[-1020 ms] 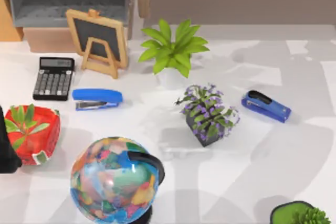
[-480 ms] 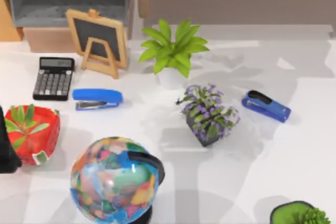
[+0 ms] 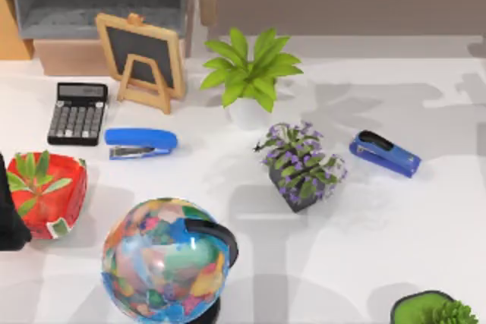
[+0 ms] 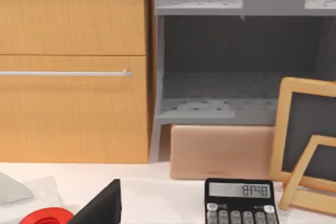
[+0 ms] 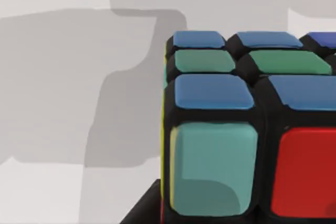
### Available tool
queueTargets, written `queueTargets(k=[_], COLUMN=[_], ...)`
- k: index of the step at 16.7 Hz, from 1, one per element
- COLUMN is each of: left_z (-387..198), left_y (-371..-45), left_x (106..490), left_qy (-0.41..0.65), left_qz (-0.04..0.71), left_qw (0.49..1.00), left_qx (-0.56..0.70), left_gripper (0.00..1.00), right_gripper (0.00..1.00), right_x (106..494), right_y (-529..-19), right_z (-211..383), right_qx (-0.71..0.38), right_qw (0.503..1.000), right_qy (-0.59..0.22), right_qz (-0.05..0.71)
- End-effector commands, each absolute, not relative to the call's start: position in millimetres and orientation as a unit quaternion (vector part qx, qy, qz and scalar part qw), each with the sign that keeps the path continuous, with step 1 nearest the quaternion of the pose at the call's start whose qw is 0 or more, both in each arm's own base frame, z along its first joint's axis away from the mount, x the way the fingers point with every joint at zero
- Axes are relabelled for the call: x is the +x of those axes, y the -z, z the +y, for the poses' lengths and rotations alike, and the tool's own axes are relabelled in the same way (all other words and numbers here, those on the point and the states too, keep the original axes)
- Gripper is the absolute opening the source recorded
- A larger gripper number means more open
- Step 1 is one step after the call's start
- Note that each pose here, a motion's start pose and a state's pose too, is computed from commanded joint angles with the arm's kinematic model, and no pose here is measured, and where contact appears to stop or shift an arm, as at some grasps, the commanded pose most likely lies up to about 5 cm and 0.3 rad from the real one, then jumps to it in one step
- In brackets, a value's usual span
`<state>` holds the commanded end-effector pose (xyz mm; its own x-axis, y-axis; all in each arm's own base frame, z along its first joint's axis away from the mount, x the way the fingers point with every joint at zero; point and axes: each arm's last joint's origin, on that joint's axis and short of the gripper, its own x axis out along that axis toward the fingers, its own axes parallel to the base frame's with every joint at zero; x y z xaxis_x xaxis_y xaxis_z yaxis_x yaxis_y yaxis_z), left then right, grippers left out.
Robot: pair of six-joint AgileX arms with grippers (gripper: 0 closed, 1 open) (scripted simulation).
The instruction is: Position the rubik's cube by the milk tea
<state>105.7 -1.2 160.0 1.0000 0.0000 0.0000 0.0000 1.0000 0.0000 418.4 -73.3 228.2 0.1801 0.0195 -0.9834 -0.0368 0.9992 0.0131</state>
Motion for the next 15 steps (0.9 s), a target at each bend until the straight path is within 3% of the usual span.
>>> queueTargets(k=[4, 15], left_z=[-1, -1], left_y=[-160, -160], left_x=[106, 106], left_qy=[0.000, 0.000], left_qz=[0.000, 0.000], left_qw=[1.000, 1.000], left_qx=[0.000, 0.000], left_gripper=[1.00, 1.00], right_gripper=[0.00, 0.00], right_x=[420, 422], right_y=[-194, -195], right_z=[-73, -65], right_qx=[0.003, -0.023], right_qw=[0.705, 0.710], right_qy=[-0.003, -0.018], right_qz=[0.709, 0.704])
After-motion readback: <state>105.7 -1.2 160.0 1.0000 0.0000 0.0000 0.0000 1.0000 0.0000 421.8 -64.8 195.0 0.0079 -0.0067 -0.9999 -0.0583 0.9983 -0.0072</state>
